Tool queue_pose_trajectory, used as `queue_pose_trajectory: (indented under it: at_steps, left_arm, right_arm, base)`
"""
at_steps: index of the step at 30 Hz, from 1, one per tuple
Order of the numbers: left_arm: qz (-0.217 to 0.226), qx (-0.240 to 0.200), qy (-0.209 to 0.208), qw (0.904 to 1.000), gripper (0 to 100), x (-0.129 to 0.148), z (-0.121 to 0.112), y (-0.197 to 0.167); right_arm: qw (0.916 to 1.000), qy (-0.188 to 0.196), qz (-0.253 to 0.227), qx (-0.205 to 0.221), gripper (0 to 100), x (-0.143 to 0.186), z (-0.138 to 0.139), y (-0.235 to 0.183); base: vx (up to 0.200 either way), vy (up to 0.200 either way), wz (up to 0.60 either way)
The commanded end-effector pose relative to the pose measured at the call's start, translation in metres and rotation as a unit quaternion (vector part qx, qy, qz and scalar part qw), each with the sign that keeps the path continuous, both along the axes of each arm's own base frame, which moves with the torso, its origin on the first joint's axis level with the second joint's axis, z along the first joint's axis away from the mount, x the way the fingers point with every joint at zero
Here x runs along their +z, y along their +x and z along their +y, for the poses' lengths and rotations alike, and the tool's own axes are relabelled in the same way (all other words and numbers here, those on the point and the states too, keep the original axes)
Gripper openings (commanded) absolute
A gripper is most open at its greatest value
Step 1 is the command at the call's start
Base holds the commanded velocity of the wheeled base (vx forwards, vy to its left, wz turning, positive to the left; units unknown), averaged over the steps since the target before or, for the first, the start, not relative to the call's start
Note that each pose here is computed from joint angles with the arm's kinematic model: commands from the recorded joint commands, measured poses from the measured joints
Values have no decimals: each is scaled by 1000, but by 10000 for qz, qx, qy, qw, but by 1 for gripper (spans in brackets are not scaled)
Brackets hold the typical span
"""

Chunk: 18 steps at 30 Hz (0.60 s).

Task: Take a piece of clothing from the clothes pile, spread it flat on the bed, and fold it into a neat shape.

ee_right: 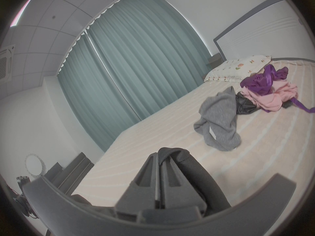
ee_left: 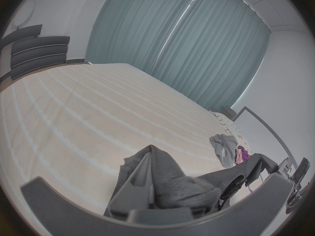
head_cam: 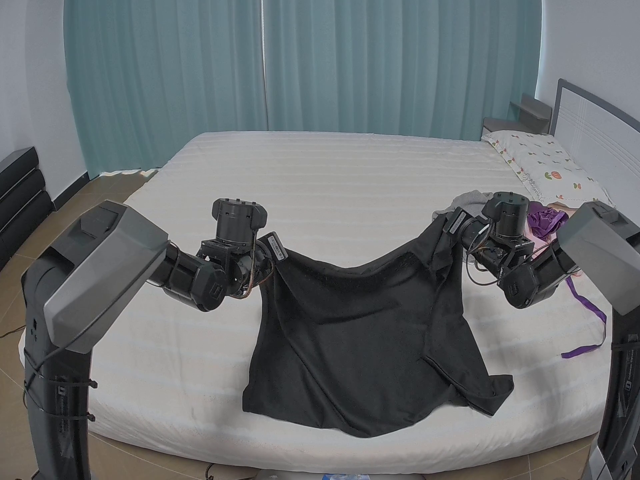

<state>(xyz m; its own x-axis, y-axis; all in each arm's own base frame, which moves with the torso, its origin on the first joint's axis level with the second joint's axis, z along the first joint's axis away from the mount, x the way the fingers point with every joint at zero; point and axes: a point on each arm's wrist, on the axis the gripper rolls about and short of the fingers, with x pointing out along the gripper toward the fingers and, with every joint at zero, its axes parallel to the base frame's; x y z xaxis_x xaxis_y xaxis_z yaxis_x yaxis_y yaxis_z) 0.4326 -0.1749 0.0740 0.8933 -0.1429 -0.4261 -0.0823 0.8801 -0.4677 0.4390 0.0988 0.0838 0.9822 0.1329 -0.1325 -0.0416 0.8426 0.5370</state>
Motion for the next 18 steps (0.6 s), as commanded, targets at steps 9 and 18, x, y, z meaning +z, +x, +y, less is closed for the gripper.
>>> queue_pose_trajectory:
  at_steps: [9, 18]
  left_arm:
    - [456, 210, 158, 9986, 100, -59, 5, 17]
    - [397, 810, -227, 9957, 100, -14, 58, 19]
  right_arm:
    - [9959, -228, 878, -56, 100, -84, -2, 18]
    - [9973, -56, 674, -292, 100, -38, -45, 9]
  base:
    - [0, 0, 0]
    - [0, 0, 0]
